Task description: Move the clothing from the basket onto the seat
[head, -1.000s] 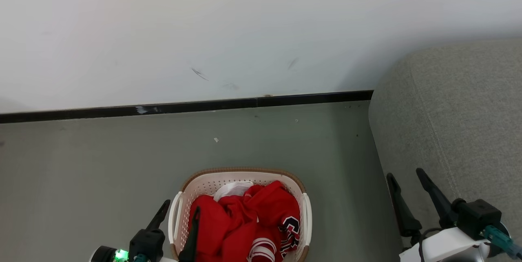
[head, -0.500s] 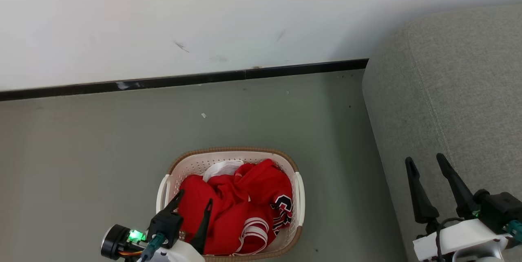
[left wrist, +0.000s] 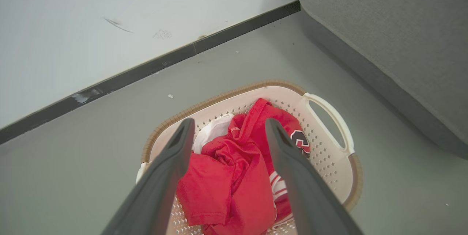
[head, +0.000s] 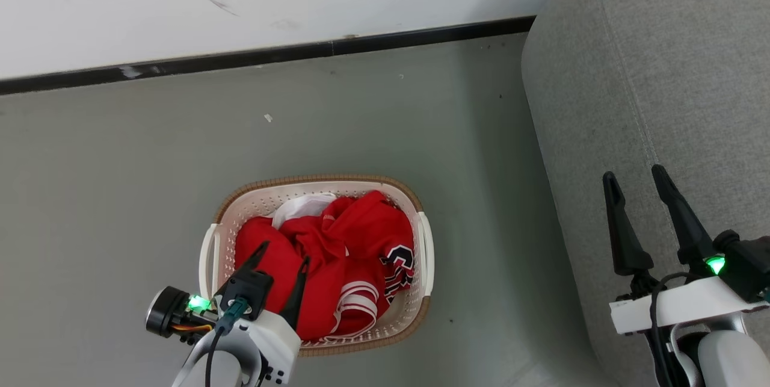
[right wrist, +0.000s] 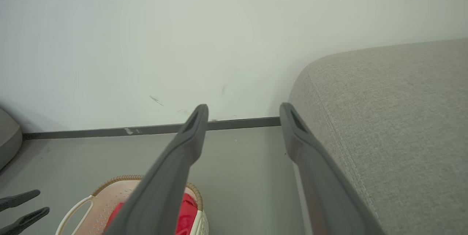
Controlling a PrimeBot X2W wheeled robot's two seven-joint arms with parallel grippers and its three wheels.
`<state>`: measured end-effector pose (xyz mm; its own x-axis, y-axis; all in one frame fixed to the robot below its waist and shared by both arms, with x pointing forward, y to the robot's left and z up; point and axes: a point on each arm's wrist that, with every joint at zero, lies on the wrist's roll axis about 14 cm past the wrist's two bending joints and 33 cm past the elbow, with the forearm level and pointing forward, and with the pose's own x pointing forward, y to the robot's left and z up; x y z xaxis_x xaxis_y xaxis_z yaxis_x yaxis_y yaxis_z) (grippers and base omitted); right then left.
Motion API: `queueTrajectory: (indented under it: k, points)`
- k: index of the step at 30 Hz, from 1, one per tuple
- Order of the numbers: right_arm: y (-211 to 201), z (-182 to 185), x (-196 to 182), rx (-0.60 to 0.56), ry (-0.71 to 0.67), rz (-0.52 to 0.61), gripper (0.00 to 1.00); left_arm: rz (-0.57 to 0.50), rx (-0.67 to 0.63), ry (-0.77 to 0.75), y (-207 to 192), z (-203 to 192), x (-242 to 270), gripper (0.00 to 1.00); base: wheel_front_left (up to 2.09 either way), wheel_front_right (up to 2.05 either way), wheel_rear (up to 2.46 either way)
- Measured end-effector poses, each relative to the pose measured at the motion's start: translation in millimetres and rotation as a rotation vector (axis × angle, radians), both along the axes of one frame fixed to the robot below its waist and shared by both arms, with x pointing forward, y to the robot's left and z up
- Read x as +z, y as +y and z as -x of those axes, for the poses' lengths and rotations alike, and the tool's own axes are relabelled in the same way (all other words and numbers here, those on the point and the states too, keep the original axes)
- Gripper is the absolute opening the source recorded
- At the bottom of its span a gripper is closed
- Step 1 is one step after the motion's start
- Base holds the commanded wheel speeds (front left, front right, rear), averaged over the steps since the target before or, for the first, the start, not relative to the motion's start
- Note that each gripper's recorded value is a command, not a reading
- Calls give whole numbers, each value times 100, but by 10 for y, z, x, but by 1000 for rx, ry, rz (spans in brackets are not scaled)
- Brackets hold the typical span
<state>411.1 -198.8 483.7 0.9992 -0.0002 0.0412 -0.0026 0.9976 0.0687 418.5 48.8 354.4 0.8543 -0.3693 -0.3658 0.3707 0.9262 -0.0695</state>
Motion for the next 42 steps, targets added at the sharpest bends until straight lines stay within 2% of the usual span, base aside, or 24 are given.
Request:
queueTrajectory:
  k: [15, 30, 42]
  points:
    - [-59, -399, -148, -7, 0, 13, 100, -72, -117, 150, -235, -121, -723, 100, 0, 0, 0]
    - [-195, -666, -376, -30, 23, 40, 100, -170, -169, 269, -206, -216, -1421, 100, 0, 0, 0]
    - [-203, -822, -582, -22, 49, 40, 100, -204, -196, 331, -218, -258, -1817, 100, 0, 0, 0]
